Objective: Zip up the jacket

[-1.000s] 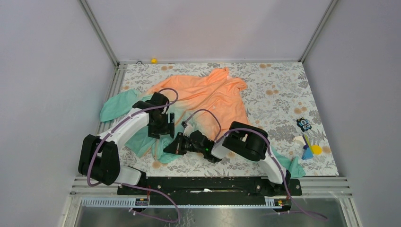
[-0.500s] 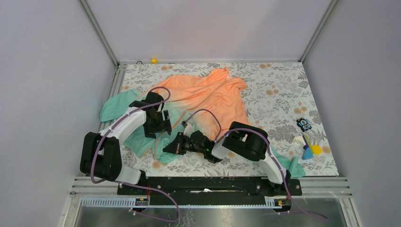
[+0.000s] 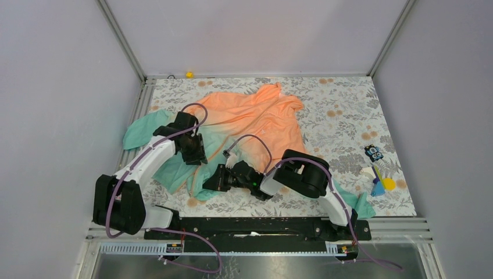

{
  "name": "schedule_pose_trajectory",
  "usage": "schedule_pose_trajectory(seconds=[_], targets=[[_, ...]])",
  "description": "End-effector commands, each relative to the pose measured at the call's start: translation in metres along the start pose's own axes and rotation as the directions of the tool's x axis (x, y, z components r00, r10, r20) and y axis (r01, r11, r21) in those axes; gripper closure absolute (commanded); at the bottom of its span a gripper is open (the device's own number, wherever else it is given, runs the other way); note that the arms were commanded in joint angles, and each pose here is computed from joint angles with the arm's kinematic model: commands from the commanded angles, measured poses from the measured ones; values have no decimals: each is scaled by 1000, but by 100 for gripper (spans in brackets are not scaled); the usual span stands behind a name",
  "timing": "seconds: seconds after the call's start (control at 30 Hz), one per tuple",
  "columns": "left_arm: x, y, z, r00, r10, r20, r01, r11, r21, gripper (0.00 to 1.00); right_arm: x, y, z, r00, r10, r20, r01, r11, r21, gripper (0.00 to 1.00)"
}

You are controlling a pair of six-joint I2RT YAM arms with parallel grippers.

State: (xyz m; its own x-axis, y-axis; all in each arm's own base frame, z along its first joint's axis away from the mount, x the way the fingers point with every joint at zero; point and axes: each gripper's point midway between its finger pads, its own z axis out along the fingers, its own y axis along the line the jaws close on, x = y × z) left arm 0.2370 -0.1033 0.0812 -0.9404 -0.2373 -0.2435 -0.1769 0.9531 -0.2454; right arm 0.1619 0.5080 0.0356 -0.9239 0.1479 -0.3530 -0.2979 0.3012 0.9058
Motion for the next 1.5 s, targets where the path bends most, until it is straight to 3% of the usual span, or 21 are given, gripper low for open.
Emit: schedule_pose_trajectory(seconds=[0.0, 0.17, 0.2, 0.27, 0.33, 0.53, 0.67, 0.83, 1.03, 1.13, 1.3, 1.47], targets=[[-7, -18, -9, 998, 21, 55, -27, 994, 105, 69, -11, 10, 0, 997, -75, 8, 75, 997, 19, 75], [-6, -24, -10, 997, 27, 67, -37, 988, 149, 76, -22, 22, -10, 984, -177, 11, 175, 982, 71, 64], [-6, -24, -11, 997, 33, 67, -43, 987, 152, 71, -25, 23, -13, 979, -203, 12, 201, 976, 84, 62], [-9, -19, -13, 996, 35, 80, -44, 992, 120, 43, -27, 23, -18, 970, -244, -2, 243, 964, 107, 58], [-12, -13, -13, 995, 38, 94, -45, 996, 80, 30, -29, 24, -23, 959, -282, -8, 281, 952, 124, 55], [-19, 5, 4, 995, 87, 47, -85, 996, -33, 30, -37, 31, -38, 906, -422, -5, 419, 897, 141, 55], [-10, 3, 21, 995, 93, -26, -93, 996, -3, 30, -45, 32, -40, 874, -486, 8, 479, 863, 160, 53], [-1, 3, 33, 989, 104, -106, -104, 995, 6, 37, -49, 31, -40, 871, -490, 20, 480, 859, 177, 52], [-2, 0, 27, 991, 98, -87, -97, 995, 23, 66, -46, 33, -36, 882, -470, 26, 461, 875, 149, 52], [-6, -6, 16, 995, 90, -37, -88, 995, 49, 75, -50, 36, -35, 875, -483, 36, 472, 867, 157, 51], [-11, -14, 0, 997, 77, 32, -80, 992, 95, 85, -54, 44, -34, 870, -489, 70, 477, 868, 136, 35], [-11, -21, -12, 996, 54, 65, -62, 989, 134, 87, -50, 61, -25, 852, -514, 102, 506, 857, 91, 20]])
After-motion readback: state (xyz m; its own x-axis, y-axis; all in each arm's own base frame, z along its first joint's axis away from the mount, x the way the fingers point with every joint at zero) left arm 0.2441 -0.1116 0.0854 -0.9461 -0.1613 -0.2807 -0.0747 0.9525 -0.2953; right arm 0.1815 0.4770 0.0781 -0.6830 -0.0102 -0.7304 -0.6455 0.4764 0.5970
